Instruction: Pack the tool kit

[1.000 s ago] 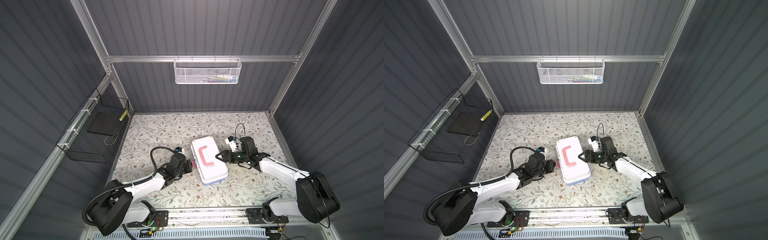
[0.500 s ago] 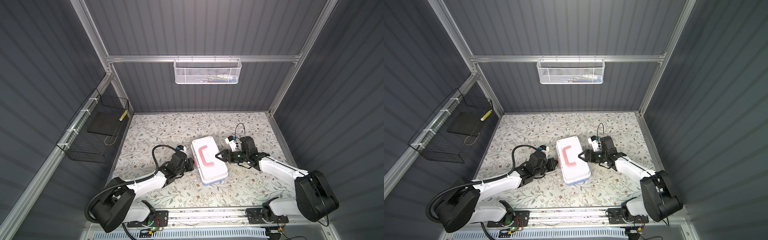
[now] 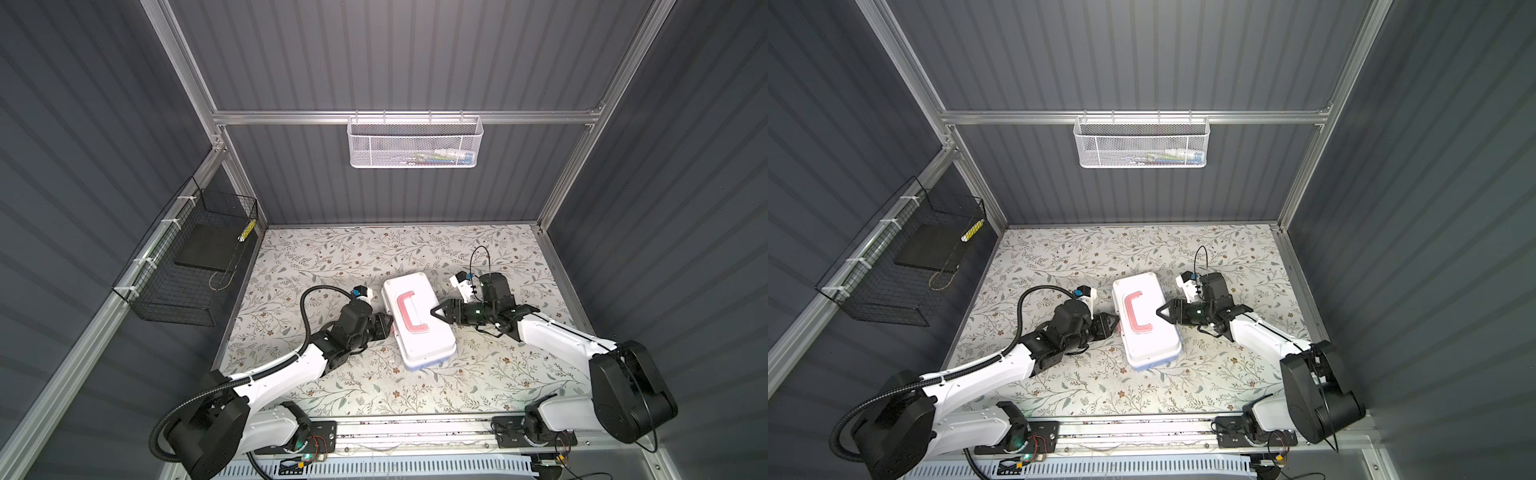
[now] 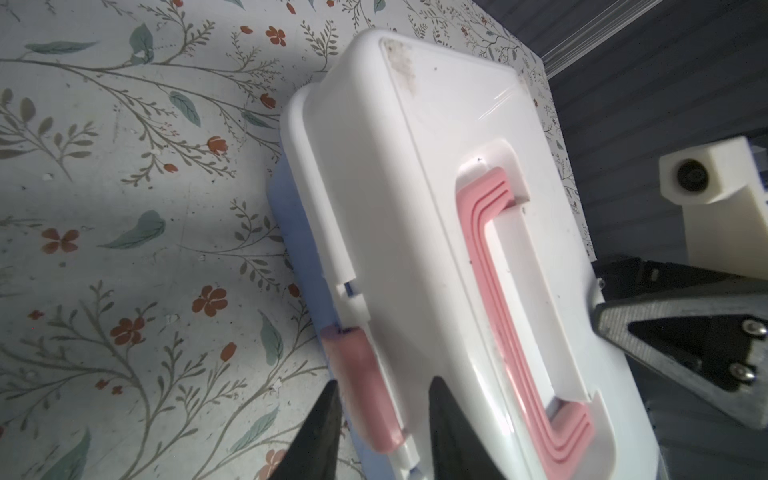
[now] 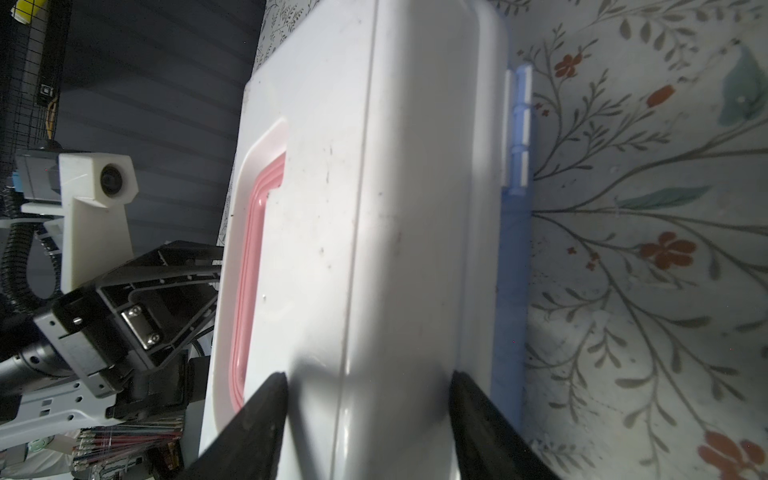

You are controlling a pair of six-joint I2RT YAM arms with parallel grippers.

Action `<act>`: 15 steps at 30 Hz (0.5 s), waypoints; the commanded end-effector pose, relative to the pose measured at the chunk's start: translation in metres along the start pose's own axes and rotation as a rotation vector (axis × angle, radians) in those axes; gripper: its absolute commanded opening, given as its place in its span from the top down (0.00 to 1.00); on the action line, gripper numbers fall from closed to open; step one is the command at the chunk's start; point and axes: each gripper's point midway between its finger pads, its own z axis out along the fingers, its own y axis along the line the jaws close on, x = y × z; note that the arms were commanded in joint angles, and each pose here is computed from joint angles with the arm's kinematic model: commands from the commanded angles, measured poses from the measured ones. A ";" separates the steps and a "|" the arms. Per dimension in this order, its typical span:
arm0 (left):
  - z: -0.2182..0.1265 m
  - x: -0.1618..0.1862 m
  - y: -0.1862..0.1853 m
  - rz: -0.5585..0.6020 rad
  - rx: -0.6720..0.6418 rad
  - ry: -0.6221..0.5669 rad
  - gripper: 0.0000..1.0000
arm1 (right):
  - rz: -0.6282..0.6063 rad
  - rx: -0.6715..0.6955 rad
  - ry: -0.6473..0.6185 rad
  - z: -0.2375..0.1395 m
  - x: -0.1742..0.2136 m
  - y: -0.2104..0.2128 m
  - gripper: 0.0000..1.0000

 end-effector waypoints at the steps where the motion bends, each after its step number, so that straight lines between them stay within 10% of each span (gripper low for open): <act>1: 0.012 0.005 -0.004 0.047 -0.013 0.057 0.63 | 0.025 0.003 0.071 0.005 0.017 -0.002 0.37; 15: 0.001 0.038 0.049 0.047 -0.236 0.172 0.75 | 0.024 0.010 0.079 0.006 0.017 -0.004 0.36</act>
